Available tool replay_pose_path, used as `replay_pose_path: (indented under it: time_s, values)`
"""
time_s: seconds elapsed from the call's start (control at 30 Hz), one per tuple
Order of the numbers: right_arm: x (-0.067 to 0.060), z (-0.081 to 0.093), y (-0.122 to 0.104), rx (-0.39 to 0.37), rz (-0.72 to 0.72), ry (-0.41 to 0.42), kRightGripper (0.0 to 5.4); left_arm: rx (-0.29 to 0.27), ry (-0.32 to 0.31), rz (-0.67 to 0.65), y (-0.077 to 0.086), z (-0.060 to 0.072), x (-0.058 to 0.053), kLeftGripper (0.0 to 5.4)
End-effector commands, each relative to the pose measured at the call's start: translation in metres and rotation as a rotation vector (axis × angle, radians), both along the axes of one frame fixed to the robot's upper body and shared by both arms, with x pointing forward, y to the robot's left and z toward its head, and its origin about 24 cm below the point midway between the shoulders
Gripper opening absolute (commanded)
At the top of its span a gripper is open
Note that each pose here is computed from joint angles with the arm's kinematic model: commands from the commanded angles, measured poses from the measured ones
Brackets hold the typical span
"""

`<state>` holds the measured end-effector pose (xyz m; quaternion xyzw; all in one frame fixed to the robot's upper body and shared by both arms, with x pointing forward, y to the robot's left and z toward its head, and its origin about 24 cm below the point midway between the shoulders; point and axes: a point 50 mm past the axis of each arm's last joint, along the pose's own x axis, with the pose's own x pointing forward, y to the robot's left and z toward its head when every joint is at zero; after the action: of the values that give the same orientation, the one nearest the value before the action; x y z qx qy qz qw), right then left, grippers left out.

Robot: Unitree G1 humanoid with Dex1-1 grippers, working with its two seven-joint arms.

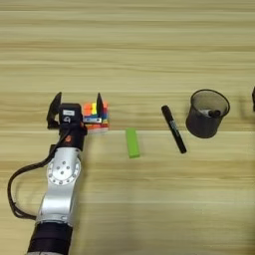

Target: Move the objects on the table

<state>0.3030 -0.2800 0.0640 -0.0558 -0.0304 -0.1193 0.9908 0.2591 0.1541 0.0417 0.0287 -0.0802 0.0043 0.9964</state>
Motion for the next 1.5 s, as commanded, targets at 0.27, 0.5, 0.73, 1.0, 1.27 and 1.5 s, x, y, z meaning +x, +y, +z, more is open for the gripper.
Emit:
replay_pose_path:
  time_s: [0.27, 0.5, 0.73, 1.0, 1.27, 1.5]
  values:
    - [0.004, 0.002, 0.003, -0.005, 0.023, -0.006, 5.39, 0.017, 0.011, -0.092, -0.024, 0.000, -0.003, 5.40]
    - [0.004, 0.001, 0.004, -0.005, 0.023, -0.006, 5.39, 0.028, 0.019, -0.056, -0.018, -0.002, -0.002, 5.40]
    - [0.005, 0.001, 0.004, -0.005, 0.024, -0.005, 5.39, 0.042, 0.050, -0.013, -0.013, -0.006, 0.000, 5.40]
    - [0.005, 0.001, 0.004, -0.005, 0.027, -0.007, 5.39, 0.000, 0.080, 0.003, -0.009, -0.010, 0.001, 5.40]
    - [0.004, 0.002, 0.005, -0.005, 0.027, -0.008, 5.39, 0.006, 0.096, -0.001, -0.009, -0.012, 0.000, 5.40]
    - [0.004, 0.002, 0.004, -0.006, 0.029, -0.008, 5.39, 0.001, 0.100, -0.007, -0.010, -0.012, 0.000, 5.40]
